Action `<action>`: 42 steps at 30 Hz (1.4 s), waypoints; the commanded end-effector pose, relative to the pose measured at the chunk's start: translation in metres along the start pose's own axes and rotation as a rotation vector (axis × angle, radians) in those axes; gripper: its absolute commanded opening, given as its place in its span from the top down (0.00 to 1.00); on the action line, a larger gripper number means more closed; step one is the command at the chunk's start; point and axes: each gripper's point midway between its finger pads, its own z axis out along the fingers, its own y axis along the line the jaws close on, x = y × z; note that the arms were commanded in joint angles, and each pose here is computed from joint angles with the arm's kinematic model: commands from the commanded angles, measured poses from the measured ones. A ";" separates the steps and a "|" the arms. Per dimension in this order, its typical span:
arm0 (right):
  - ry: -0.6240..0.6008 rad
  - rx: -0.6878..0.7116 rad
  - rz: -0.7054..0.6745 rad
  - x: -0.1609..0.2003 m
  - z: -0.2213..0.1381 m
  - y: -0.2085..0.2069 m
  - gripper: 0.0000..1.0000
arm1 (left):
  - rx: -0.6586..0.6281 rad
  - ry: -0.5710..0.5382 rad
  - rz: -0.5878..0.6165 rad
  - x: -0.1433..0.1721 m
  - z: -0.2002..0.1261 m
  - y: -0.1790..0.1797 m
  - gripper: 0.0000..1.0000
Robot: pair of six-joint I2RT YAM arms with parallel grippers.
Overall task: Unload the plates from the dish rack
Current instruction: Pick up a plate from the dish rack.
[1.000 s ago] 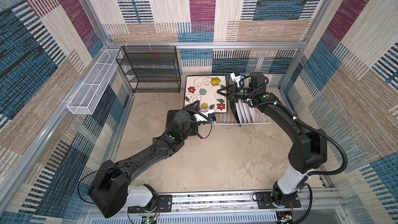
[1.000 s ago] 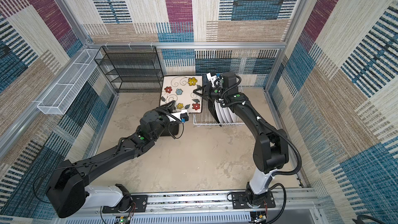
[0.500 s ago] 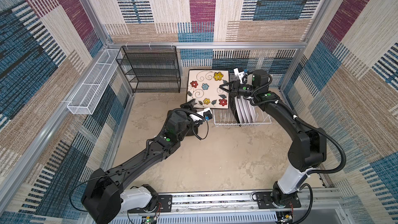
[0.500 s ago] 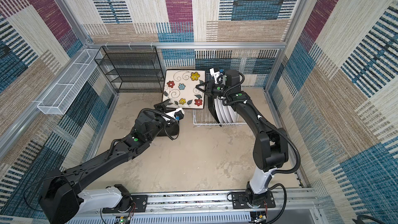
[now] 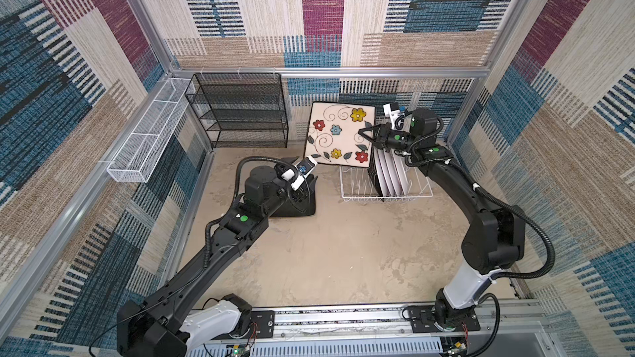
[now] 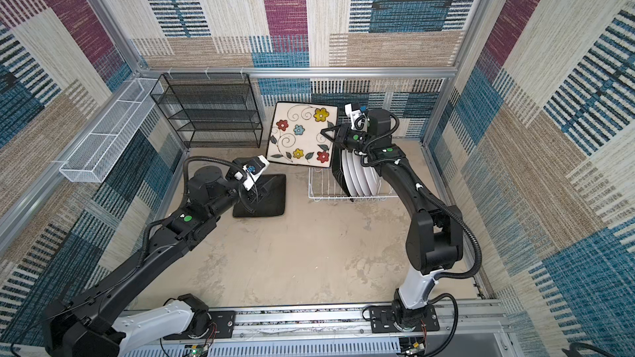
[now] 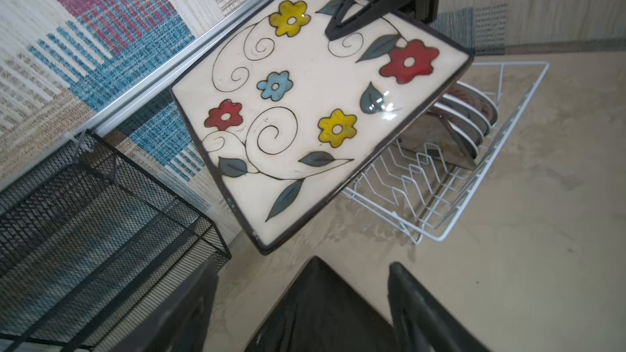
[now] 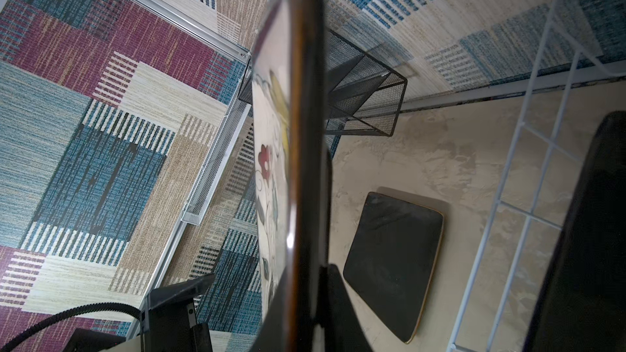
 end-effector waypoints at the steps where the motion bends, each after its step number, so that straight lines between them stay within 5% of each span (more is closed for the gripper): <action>1: -0.073 -0.096 -0.136 -0.019 -0.008 0.035 1.00 | 0.073 -0.044 -0.277 -0.013 -0.007 0.008 0.18; 14: -0.053 -0.087 -0.158 -0.008 -0.009 0.026 1.00 | 0.303 0.130 -0.938 0.012 0.032 0.046 0.18; 27: 0.028 -0.158 -0.188 0.010 -0.007 0.030 1.00 | 0.482 0.291 -1.162 0.047 0.082 0.027 0.22; 42: 0.094 -0.175 -0.153 0.022 0.000 0.018 1.00 | 0.640 0.266 -1.260 0.037 0.102 0.018 0.41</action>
